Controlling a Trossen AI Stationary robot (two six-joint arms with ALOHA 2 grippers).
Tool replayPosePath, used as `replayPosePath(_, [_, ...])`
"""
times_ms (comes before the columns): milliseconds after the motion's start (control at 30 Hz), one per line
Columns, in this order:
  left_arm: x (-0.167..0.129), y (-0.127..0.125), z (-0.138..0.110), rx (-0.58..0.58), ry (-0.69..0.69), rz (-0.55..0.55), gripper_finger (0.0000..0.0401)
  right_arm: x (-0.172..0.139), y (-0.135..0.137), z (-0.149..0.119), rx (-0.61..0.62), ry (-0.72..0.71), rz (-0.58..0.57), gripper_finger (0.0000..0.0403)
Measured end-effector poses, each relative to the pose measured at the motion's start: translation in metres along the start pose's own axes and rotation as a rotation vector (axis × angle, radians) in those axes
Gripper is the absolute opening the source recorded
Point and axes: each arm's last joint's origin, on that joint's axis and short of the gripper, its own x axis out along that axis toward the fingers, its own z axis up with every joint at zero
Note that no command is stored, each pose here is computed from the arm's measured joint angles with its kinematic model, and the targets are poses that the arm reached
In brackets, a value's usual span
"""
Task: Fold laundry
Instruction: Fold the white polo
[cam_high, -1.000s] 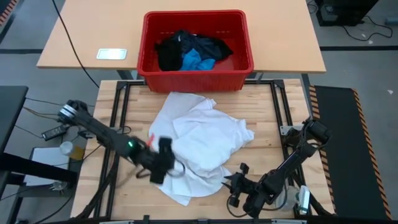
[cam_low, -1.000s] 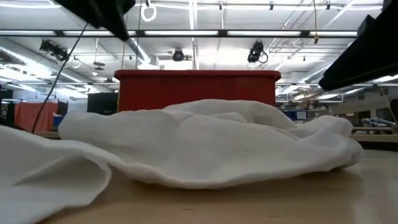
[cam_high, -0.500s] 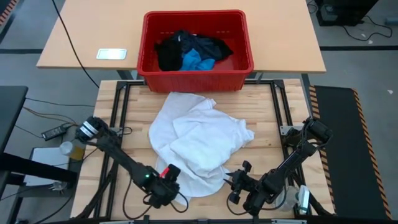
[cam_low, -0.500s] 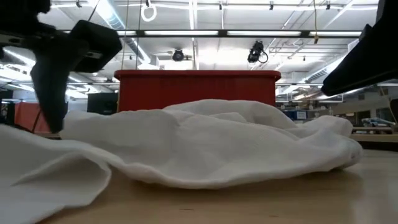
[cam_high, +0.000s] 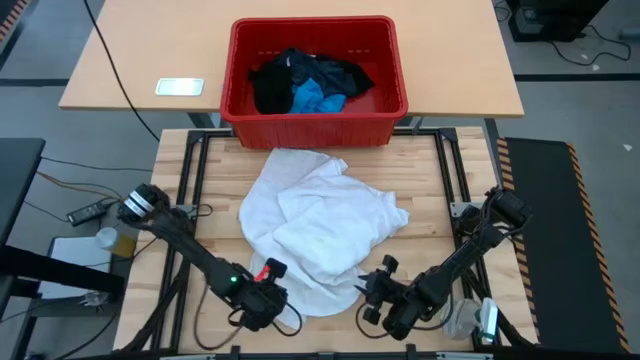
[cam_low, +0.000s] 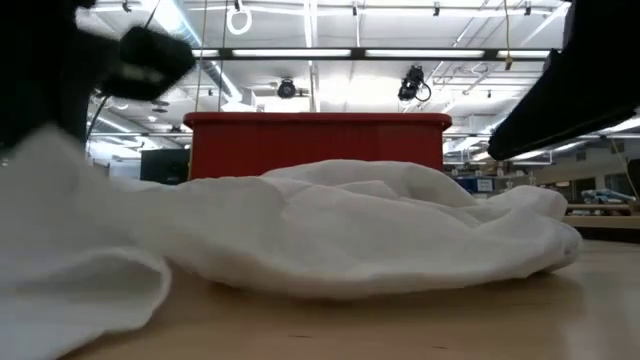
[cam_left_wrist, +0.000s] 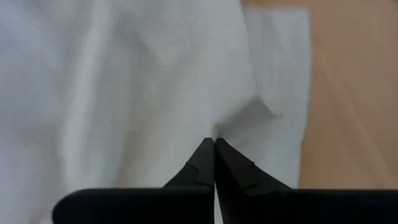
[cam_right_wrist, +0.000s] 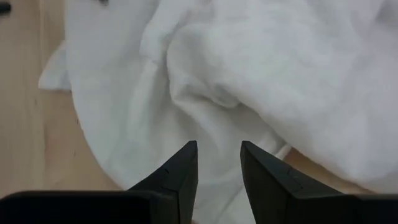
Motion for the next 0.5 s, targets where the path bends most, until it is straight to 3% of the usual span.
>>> replayPosePath(167, [-0.060, 0.006, -0.005, -0.044, -0.101, 0.040, 0.0002, -0.022, 0.010, 0.025, -0.052, 0.040, -0.010, 0.0127])
replayPosePath(300, [-0.108, 0.022, -0.019, -0.154, -0.192, 0.196, 0.0001, -0.035, 0.013, 0.039, -0.128, 0.030, -0.053, 0.0126])
replayPosePath(500, [-0.167, 0.045, -0.040, -0.293, -0.410, 0.409, 0.0001, -0.025, 0.005, 0.034, -0.244, 0.012, -0.099, 0.0127])
